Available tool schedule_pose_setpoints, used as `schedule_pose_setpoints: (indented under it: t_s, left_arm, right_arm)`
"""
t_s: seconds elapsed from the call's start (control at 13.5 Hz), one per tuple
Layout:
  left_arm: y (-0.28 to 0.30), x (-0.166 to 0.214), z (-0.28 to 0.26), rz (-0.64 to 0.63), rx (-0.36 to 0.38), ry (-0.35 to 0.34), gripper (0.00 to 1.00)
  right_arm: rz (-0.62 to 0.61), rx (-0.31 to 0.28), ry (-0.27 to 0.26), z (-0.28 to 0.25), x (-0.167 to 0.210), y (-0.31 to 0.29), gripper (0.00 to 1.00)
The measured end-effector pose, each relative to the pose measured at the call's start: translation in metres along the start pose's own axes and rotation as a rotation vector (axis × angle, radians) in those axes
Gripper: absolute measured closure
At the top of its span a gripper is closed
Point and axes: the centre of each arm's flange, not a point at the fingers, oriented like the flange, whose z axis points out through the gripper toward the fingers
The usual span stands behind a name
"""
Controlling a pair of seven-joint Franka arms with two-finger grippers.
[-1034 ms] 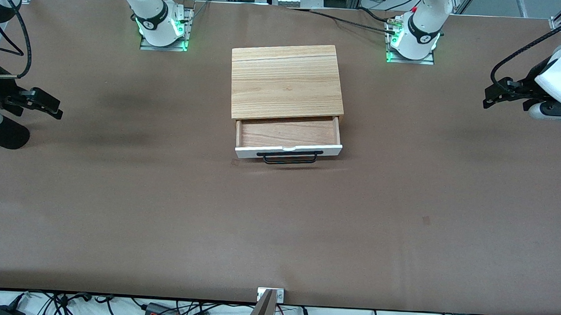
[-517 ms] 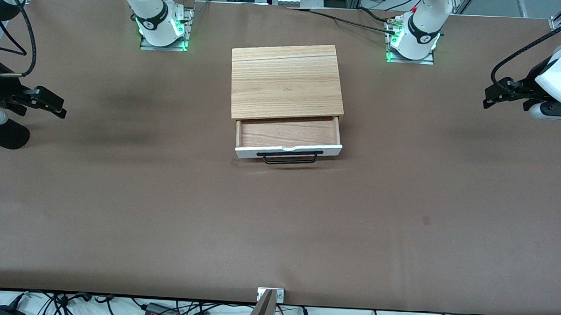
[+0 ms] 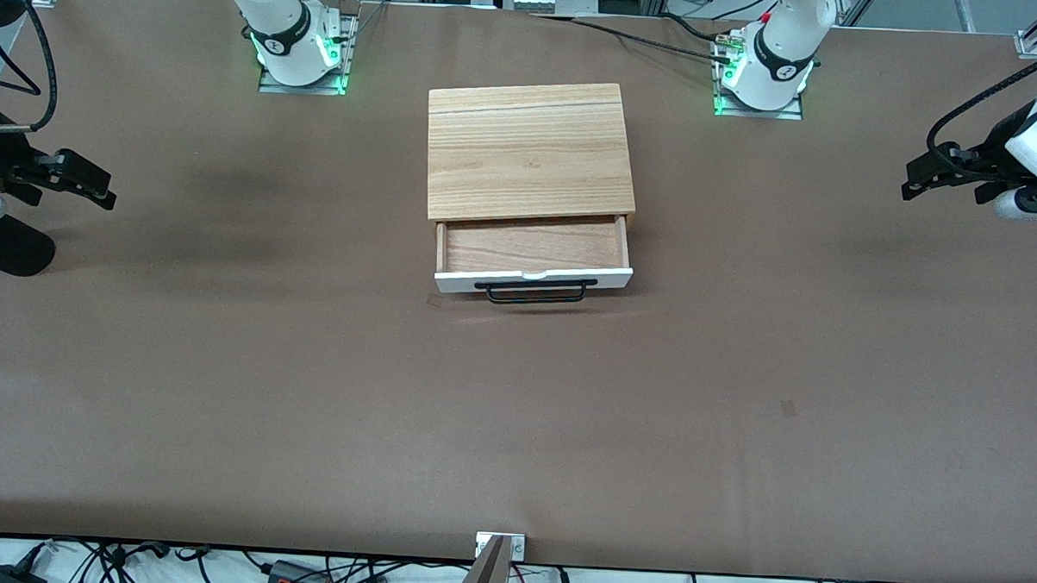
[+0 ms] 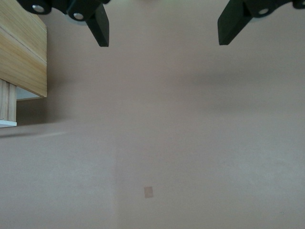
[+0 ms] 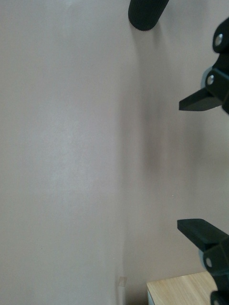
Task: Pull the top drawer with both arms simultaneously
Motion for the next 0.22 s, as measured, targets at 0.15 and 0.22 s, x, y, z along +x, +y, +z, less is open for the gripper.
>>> schedule_pose_setpoints:
  t_s: [0.15, 0.22]
  left_arm:
    - [0.0008, 0.0008, 0.0013, 0.002, -0.001, -0.002, 0.00]
    - [0.0009, 0.0012, 0.0020, 0.002, -0.001, -0.004, 0.00]
  right_arm:
    - [-0.002, 0.000, 0.000, 0.0000, 0.0000, 0.0000, 0.00]
    - [-0.003, 0.000, 0.000, 0.0000, 0.0000, -0.0001, 0.00]
